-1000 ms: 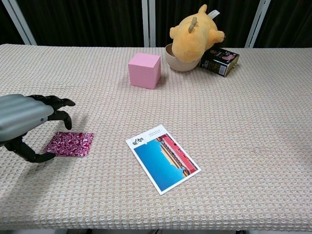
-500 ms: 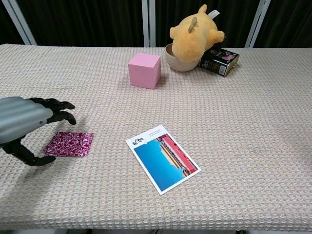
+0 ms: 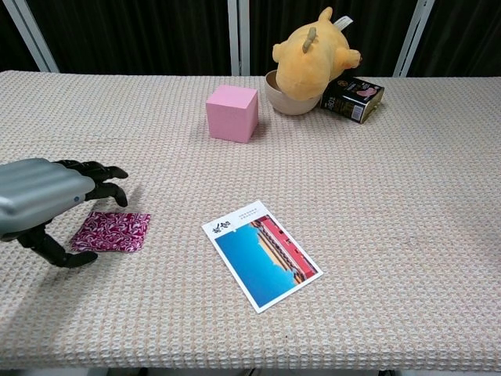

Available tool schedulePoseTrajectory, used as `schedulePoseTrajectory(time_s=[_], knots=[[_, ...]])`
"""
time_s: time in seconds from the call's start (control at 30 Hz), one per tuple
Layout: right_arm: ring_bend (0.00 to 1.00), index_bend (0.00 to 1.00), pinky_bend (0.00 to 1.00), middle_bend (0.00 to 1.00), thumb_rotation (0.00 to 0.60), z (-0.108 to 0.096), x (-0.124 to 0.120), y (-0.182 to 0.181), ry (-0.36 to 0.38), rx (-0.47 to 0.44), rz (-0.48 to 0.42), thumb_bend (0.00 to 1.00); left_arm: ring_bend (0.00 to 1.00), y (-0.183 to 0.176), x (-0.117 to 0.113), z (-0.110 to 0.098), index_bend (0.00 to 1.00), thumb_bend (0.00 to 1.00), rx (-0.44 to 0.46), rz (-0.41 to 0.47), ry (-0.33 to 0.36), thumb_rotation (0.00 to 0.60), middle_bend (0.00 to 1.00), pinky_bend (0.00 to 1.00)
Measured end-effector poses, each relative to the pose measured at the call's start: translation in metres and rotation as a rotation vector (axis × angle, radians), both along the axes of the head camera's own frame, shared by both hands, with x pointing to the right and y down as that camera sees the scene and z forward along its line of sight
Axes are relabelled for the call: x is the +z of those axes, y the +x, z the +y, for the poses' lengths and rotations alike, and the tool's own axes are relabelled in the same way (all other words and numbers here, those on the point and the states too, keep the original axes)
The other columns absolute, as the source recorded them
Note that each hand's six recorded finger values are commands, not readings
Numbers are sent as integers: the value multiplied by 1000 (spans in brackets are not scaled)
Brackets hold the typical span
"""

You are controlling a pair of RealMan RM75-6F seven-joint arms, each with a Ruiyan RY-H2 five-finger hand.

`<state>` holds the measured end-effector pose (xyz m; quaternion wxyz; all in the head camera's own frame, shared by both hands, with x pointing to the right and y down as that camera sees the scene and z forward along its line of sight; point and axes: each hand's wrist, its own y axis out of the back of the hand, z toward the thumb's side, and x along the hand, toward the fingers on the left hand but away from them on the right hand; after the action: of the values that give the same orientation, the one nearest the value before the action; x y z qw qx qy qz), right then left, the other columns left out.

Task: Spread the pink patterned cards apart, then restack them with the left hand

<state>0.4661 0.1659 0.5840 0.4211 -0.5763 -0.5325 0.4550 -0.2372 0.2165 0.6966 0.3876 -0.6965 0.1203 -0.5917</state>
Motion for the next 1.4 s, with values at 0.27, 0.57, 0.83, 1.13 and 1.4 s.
schedulePoseTrajectory(time_s=[0.27,0.57,0.83,1.13,1.4], knots=[[0,0,0,0,600,1,1,1,-3,2,2,457,0,-1,3,0,250,243,-9,-2,0,472,0,96],[0,0,0,0,600,1,0,0,-3,-1,4,475,0,-2,2,0,332,244,-21,1,7,502,0,96],[0,0,0,0,600,0,-1,0,-3,-2,5,475,0,-2,3,-1,353,244,-26,1,8,511,0,97],[0,0,0,0,600,0,0,-1,-8,-4,5,474,0,-2,2,1,250,244,-30,9,-1,511,0,96],[0,0,0,0,600,3,-1,-2,-8,-7,8,472,0,-4,0,2,176,244,-28,3,-1,508,0,97]])
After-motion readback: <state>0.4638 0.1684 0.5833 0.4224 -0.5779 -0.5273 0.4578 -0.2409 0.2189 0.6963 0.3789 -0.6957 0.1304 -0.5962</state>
